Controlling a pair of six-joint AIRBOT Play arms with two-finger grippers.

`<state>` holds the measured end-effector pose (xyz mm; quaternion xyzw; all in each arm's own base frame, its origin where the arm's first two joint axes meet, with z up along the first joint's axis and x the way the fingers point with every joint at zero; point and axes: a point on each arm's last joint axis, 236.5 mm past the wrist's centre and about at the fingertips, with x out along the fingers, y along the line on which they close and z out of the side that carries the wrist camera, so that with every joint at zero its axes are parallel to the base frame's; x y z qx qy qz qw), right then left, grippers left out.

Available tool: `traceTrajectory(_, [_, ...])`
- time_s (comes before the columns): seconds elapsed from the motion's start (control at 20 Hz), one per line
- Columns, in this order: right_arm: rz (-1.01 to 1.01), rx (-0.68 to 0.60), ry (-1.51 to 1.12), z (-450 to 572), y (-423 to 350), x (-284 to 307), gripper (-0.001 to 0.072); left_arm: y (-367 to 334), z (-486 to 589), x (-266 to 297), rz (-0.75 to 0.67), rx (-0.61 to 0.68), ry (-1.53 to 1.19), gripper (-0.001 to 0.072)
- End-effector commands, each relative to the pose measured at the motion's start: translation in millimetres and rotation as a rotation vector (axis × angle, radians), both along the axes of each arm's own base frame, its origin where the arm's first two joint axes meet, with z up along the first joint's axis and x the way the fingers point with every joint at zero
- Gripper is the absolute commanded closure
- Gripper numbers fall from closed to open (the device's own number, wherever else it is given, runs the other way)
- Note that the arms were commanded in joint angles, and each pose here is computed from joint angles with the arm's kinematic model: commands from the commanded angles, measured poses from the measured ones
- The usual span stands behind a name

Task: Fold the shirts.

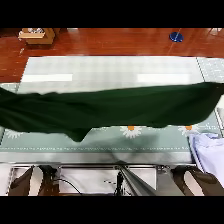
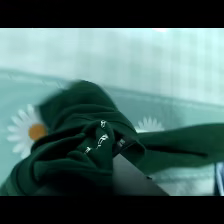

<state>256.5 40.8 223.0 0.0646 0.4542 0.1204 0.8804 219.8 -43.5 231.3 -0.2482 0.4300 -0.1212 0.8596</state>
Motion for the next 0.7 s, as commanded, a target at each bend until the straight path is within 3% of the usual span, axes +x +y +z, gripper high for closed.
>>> traceTrajectory(0.0, [0.010, -0.002, 0.105, -63.6, -2.8, 29.2, 0.0692, -15.8, -74.2, 5.6, -0.042, -0.102, 0.133, 0.0675])
traceTrajectory(0.5, [0.039, 0.083, 0.167, -136.3, 4.5, 95.1, 0.0691, -62.2, -169.5, 71.1, -0.107, -0.142, 0.174, 0.0673])
traceTrajectory(0.65, [0.032, 0.085, 0.185, -151.3, 1.8, 105.8, 0.0691, -55.5, -190.2, 95.0, -0.055, -0.138, 0.185, 0.0673])
